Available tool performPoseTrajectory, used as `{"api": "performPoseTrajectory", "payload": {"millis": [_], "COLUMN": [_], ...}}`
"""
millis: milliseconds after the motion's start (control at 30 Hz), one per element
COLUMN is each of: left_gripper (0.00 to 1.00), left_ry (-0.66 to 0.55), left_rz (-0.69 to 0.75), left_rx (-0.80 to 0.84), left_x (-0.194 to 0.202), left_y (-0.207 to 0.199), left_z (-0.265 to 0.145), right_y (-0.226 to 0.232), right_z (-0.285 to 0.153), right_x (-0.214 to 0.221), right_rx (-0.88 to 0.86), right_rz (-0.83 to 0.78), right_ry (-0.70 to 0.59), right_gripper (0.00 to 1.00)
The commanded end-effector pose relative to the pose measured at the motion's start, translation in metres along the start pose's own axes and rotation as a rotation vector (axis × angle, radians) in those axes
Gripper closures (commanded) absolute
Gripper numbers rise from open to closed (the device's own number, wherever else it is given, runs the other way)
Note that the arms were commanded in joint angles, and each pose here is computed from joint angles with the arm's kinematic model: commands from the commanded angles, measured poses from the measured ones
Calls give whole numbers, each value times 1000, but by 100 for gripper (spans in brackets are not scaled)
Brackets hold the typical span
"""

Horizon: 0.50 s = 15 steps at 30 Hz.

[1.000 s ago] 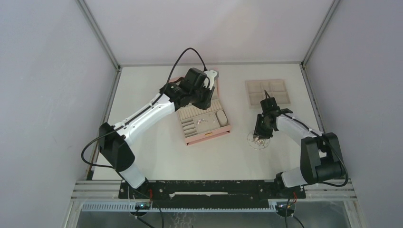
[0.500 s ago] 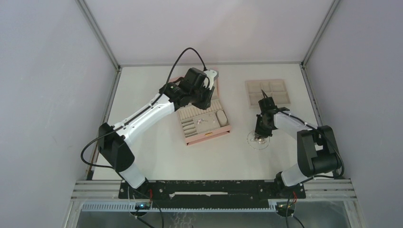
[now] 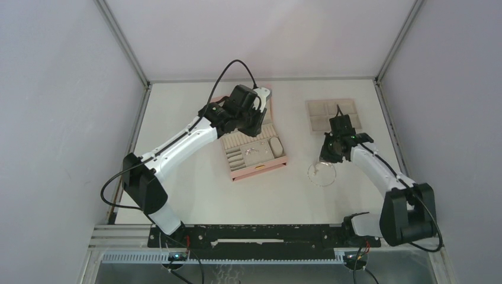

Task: Organize the mixed jewelry
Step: Pick up the jewelry from the center of the board.

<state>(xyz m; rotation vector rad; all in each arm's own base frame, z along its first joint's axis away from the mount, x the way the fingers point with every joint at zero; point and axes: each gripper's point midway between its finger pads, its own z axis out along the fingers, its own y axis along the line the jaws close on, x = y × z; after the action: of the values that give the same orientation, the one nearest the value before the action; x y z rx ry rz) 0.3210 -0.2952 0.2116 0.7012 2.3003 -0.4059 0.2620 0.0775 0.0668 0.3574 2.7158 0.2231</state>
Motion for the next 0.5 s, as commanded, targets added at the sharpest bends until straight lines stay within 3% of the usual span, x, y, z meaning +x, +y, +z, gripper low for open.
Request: {"api": "performPoseTrajectory", "payload": {"millis": [0, 467], "left_gripper": [70, 70], "left_ry": [-65, -70], "left_rz": [20, 23], "left_rx": [-3, -11], "left_x": [-16, -17], "left_y": [1, 2], "left_z": [-21, -21], "right_y": [16, 26], "right_z": [-40, -108], "right_x": [-34, -93], "right_rx": [-55, -160], "right_rz": [29, 96], "right_ry": [-146, -324], "right_gripper": [100, 100]}}
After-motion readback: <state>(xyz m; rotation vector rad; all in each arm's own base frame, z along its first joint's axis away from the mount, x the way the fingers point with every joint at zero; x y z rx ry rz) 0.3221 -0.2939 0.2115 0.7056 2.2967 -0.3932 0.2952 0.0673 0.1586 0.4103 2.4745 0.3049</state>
